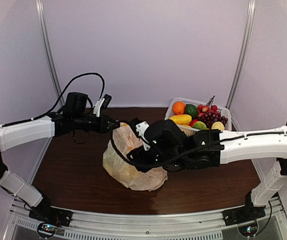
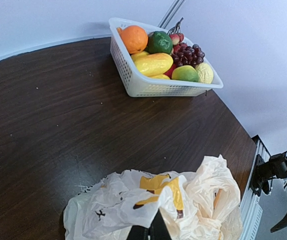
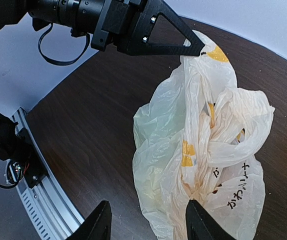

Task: Untie the knot of the plastic bag and take out the fruit
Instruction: Untie the bag handles from the takeout bag.

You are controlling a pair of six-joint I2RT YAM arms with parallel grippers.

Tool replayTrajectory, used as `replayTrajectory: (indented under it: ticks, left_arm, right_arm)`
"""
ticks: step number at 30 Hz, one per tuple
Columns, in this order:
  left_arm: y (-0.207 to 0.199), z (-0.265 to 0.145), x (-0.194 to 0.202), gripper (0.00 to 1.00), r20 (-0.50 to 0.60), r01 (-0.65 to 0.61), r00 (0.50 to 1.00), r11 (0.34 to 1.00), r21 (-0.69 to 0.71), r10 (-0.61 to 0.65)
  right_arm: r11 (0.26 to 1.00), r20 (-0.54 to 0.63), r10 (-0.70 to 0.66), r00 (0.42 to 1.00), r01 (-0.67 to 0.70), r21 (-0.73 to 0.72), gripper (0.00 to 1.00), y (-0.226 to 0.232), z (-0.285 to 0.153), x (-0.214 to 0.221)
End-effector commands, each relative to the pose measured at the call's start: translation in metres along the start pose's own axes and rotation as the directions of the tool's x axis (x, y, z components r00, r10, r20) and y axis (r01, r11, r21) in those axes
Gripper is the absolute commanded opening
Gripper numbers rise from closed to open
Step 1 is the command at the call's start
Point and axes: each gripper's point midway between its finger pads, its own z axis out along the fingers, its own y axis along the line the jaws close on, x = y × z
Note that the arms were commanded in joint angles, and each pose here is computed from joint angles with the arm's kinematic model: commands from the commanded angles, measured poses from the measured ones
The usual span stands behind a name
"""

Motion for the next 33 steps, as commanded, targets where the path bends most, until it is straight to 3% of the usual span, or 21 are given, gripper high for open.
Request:
replayTrajectory:
  ticks: [1,8,16,19,22,27,33]
  left_arm:
    - [-0.003,0.004,-0.003,0.0,0.021,-0.023,1.0,1.0,0.021,0.023]
    - [-0.001,0.006,-0.001,0.0,0.013,-0.019,1.0,1.0,0.013,0.018]
    - [0.002,0.007,0.001,0.0,0.006,-0.014,1.0,1.0,0.006,0.014]
    - [0.002,0.007,0.0,0.0,0.006,-0.017,1.0,1.0,0.002,0.017]
    - [0.003,0.006,0.0,0.0,0.006,-0.019,1.0,1.0,-0.007,0.019]
    - [0.006,0.007,0.001,0.0,0.001,-0.018,1.0,1.0,-0.025,0.018]
    - [0.008,0.006,0.0,0.0,0.001,-0.018,1.0,0.999,-0.038,0.018]
  right_arm:
    - [0.993,-0.053,-0.079,0.996,0.083,0.087,0.52,-0.015,0.014,0.008]
    - [0.985,-0.105,-0.104,0.989,0.117,0.129,0.52,-0.025,0.031,0.019]
    - [0.982,-0.134,-0.11,0.985,0.129,0.141,0.45,-0.027,0.047,0.031]
    - [0.98,-0.14,-0.112,0.984,0.133,0.145,0.38,-0.028,0.051,0.036]
    - [0.981,-0.146,-0.11,0.983,0.131,0.142,0.19,-0.028,0.053,0.038]
    - [0.984,-0.136,-0.1,0.986,0.118,0.134,0.02,-0.028,0.05,0.038]
    - [0.988,-0.144,-0.087,0.986,0.104,0.118,0.0,-0.027,0.051,0.044]
